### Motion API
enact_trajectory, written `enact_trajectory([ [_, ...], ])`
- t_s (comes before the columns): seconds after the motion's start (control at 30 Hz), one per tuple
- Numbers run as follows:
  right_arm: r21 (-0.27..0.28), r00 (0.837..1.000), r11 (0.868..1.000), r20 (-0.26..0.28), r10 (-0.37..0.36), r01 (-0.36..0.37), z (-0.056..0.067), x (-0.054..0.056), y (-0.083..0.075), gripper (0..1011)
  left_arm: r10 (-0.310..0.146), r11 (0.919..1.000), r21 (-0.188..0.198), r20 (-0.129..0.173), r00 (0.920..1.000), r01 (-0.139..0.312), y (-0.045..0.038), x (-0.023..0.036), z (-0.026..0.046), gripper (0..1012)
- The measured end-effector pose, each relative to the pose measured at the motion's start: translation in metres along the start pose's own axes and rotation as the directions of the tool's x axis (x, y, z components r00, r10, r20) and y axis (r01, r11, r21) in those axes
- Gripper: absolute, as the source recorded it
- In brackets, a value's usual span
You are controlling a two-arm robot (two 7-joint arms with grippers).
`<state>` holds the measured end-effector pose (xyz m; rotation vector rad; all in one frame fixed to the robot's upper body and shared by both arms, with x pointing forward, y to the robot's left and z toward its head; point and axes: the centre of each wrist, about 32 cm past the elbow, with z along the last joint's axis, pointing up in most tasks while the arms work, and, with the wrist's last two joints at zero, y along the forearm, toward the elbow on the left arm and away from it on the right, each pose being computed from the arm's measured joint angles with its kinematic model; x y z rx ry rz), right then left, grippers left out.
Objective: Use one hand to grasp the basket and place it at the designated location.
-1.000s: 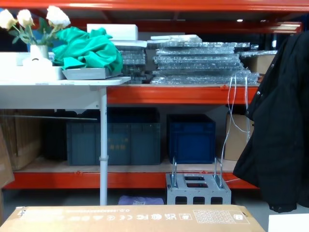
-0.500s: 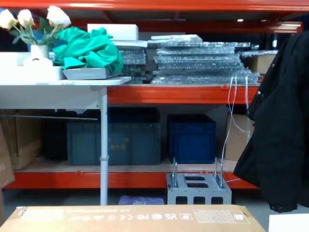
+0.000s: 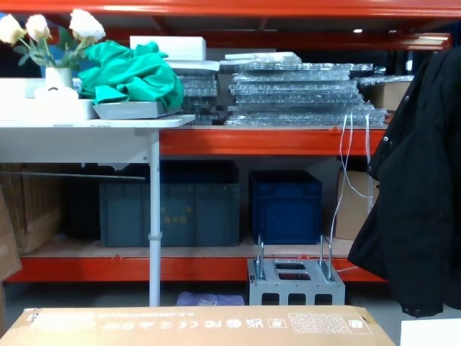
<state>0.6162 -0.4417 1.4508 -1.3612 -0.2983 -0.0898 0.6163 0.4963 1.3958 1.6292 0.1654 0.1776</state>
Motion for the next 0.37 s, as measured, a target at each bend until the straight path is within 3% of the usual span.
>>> enact_trajectory([
  [0.37,-0.001,1.0,1.0,-0.003,0.002,-0.002,0.0002,-0.0002,-0.0004,1000,0.0,1.0,0.0,0.0,1.0,0.0,0.0,0.0,0.0,0],
])
